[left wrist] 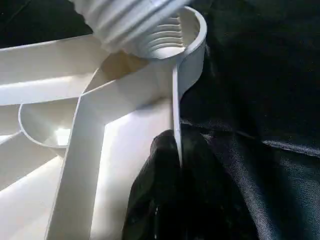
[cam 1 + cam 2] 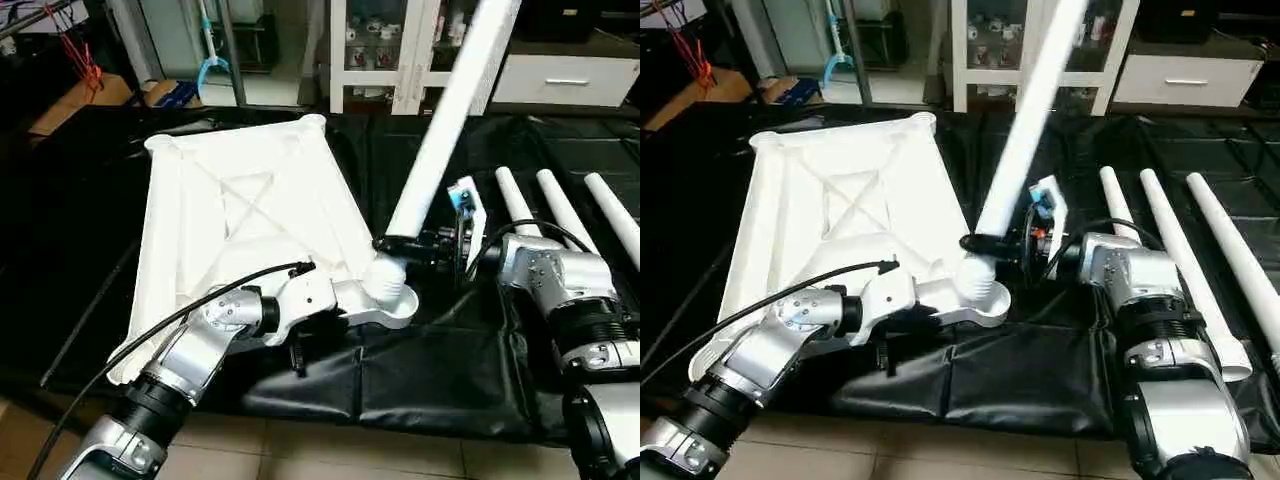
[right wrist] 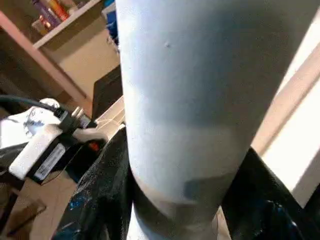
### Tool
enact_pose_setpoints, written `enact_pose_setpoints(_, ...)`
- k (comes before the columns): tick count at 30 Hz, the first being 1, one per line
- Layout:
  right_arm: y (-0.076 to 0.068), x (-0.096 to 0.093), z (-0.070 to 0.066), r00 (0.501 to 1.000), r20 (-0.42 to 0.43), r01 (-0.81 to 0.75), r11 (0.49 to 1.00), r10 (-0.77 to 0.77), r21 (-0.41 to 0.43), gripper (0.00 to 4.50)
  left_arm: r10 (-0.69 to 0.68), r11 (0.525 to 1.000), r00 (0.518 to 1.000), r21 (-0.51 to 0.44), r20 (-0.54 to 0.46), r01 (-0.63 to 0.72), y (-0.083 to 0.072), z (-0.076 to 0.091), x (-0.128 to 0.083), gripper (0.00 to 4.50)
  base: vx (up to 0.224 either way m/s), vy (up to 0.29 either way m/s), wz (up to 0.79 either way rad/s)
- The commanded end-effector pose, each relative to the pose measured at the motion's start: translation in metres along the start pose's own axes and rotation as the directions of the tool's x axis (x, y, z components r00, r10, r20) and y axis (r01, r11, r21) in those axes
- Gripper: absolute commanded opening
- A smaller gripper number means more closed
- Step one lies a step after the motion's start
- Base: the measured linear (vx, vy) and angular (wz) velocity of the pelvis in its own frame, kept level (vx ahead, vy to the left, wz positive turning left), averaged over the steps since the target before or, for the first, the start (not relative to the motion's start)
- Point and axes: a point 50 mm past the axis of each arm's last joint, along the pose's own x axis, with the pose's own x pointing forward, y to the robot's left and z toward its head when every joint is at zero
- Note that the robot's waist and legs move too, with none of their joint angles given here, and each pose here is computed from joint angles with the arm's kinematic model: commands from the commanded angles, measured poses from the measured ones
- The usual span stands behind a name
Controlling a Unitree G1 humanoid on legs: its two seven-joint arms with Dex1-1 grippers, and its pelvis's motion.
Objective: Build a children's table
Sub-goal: Insert table leg to table base
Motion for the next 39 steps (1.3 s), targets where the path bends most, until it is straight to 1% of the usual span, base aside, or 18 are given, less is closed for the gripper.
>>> enact_pose_setpoints(1,0.001,-0.001,0.008,0.999,-0.039,0.018,0.997,-0.021,-0.079,1.86,-0.048,0.999,0.995,-0.021,-0.084,0.046,-0.01,-0.016,0.001,0.0,0.0,0.0,0.0)
enact_pose_setpoints(3,0.0,0.0,0.008,0.997,-0.06,0.039,0.993,-0.046,-0.113,1.86,-0.053,0.999,0.995,-0.016,-0.085,0.052,-0.01,-0.016,0.001,0.0,0.0,0.0,0.0)
enact_pose_setpoints(4,0.0,0.0,0.008,0.997,-0.061,0.04,0.993,-0.047,-0.115,1.86,-0.053,0.999,0.995,-0.016,-0.085,0.052,-0.01,-0.016,0.001,0.0,0.0,0.0,0.0)
enact_pose_setpoints(5,0.0,0.001,0.011,0.996,-0.069,0.049,0.989,-0.059,-0.139,1.86,-0.058,0.998,0.995,-0.011,-0.086,0.057,-0.011,-0.015,0.001,0.0,0.0,0.0,0.0)
enact_pose_setpoints(6,0.0,0.001,0.011,0.996,-0.069,0.049,0.989,-0.059,-0.139,1.86,-0.058,0.998,0.995,-0.011,-0.086,0.057,-0.011,-0.015,0.001,0.0,0.0,0.0,0.0)
enact_pose_setpoints(8,0.002,0.002,0.014,0.993,-0.095,0.049,0.981,-0.068,-0.186,1.86,-0.066,0.998,0.994,-0.005,-0.091,0.066,-0.012,-0.014,0.0,0.0,0.0,0.0,0.0)
enact_pose_setpoints(9,0.002,0.002,0.014,0.993,-0.095,0.049,0.981,-0.068,-0.186,1.86,-0.066,0.998,0.994,-0.005,-0.091,0.066,-0.012,-0.014,0.0,0.0,0.0,0.0,0.0)
enact_pose_setpoints(11,0.005,0.003,0.017,0.99,-0.128,0.034,0.973,-0.065,-0.228,1.86,-0.079,0.997,0.992,0.002,-0.1,0.08,-0.014,-0.014,-0.001,0.0,0.0,0.0,0.0)
enact_pose_setpoints(13,0.006,0.003,0.018,0.987,-0.148,0.025,0.968,-0.063,-0.251,1.86,-0.085,0.996,0.991,0.001,-0.101,0.085,-0.015,-0.014,-0.001,0.0,0.0,0.0,0.0)
enact_pose_setpoints(19,0.009,0.001,0.02,0.98,-0.189,0.005,0.96,-0.061,-0.28,1.86,-0.098,0.995,0.99,-0.001,-0.106,0.099,-0.018,-0.014,0.0,0.0,0.0,0.0,0.0)
enact_pose_setpoints(21,0.009,0.0,0.019,0.974,-0.215,0.004,0.953,-0.072,-0.303,1.86,-0.101,0.995,0.989,-0.001,-0.106,0.102,-0.019,-0.013,0.0,0.0,0.0,0.0,0.0)
enact_pose_setpoints(25,0.009,0.0,0.018,0.972,-0.224,-0.002,0.952,-0.07,-0.305,1.86,-0.103,0.995,0.989,0.0,-0.108,0.104,-0.019,-0.013,0.0,0.0,0.0,0.0,0.0)
enact_pose_setpoints(29,0.009,0.0,0.014,0.964,-0.254,-0.008,0.951,-0.075,-0.31,1.86,-0.098,0.995,0.989,0.0,-0.111,0.099,-0.018,-0.013,0.0,0.0,0.0,0.0,0.0)
enact_pose_setpoints(33,0.009,0.0,0.012,0.96,-0.27,-0.017,0.948,-0.073,-0.316,1.86,-0.095,0.995,0.989,0.0,-0.112,0.096,-0.018,-0.013,0.0,0.0,0.0,0.0,0.0)
enact_pose_setpoints(39,0.01,0.003,0.003,0.953,-0.295,-0.028,0.951,-0.068,-0.309,1.86,-0.092,0.996,0.99,0.0,-0.111,0.092,-0.018,-0.012,0.001,0.0,0.0,0.0,0.0)
